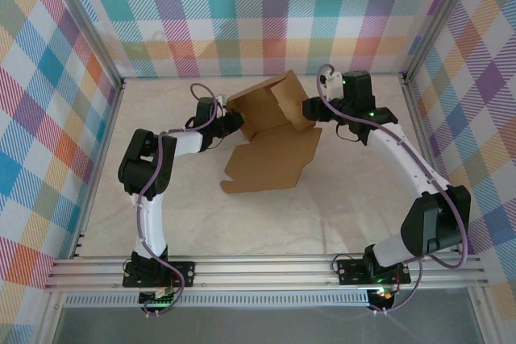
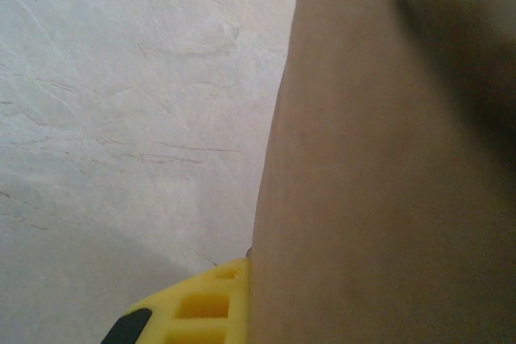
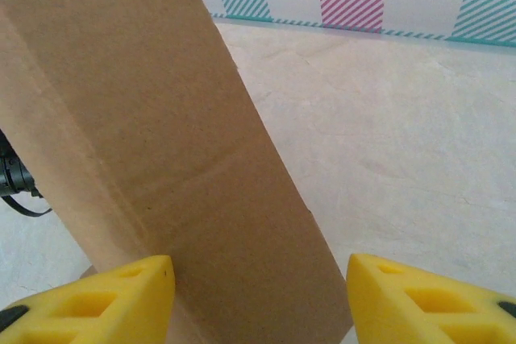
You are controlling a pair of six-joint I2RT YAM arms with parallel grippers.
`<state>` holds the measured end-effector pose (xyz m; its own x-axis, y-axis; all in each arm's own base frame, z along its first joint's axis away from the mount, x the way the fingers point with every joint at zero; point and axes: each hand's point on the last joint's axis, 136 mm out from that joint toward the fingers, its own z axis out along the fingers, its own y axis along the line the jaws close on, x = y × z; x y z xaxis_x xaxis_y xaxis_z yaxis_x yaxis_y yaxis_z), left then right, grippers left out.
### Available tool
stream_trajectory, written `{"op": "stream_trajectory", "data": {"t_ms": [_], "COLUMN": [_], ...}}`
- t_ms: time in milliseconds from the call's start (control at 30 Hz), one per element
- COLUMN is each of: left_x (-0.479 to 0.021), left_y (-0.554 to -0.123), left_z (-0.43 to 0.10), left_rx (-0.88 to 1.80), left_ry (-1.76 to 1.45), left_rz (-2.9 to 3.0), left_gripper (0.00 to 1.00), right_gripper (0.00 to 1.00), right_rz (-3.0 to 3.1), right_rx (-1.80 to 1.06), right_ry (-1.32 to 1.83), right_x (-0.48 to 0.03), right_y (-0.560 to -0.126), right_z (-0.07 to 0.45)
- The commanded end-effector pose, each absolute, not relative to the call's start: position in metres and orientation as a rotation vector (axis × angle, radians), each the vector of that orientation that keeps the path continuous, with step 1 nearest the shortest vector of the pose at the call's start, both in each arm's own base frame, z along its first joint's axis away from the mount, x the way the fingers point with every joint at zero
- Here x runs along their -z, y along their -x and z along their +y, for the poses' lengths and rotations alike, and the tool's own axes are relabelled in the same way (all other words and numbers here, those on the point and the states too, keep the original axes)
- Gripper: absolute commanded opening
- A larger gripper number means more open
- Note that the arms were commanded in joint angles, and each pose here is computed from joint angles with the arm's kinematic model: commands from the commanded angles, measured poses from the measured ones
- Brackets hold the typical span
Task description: Fold the paper box
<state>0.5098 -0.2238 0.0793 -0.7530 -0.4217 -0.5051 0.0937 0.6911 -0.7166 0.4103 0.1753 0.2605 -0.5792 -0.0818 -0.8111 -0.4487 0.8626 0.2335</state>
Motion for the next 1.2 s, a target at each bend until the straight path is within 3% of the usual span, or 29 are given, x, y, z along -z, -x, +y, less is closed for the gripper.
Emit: {"op": "stream_trajectory", "data": {"t_ms": [0, 233, 567, 1167], "left_x": [-0.080, -0.077, -0.081, -0.083], "left_y": [-0.510, -0.510, -0.511, -0.510], "left_z": [-0.232, -0.233, -0.233, -0.233], "left_rx": [1.028, 1.032, 1.036, 1.033], "left_ry": [0.237, 0.240, 0.233, 0.228], "left_rz": [2.232, 2.239, 2.232, 2.233], "left_gripper": [0.00, 0.00, 0.00, 0.00], "right_gripper": [0.59, 0.60, 0.56, 0.46], "right_rz": [2.133, 2.105, 2.180, 2.150], "right_rx": [-0.532, -0.659, -0.506, 0.215], "right_ry": [0.428, 0.561, 0.589, 0.732], "right_x": [-0.264, -0.270, -0.250, -0.229], "right_y": [-0.406, -0.396, -0.416, -0.445], "right_z": [0.179, 0.202, 0.199, 0.190]}}
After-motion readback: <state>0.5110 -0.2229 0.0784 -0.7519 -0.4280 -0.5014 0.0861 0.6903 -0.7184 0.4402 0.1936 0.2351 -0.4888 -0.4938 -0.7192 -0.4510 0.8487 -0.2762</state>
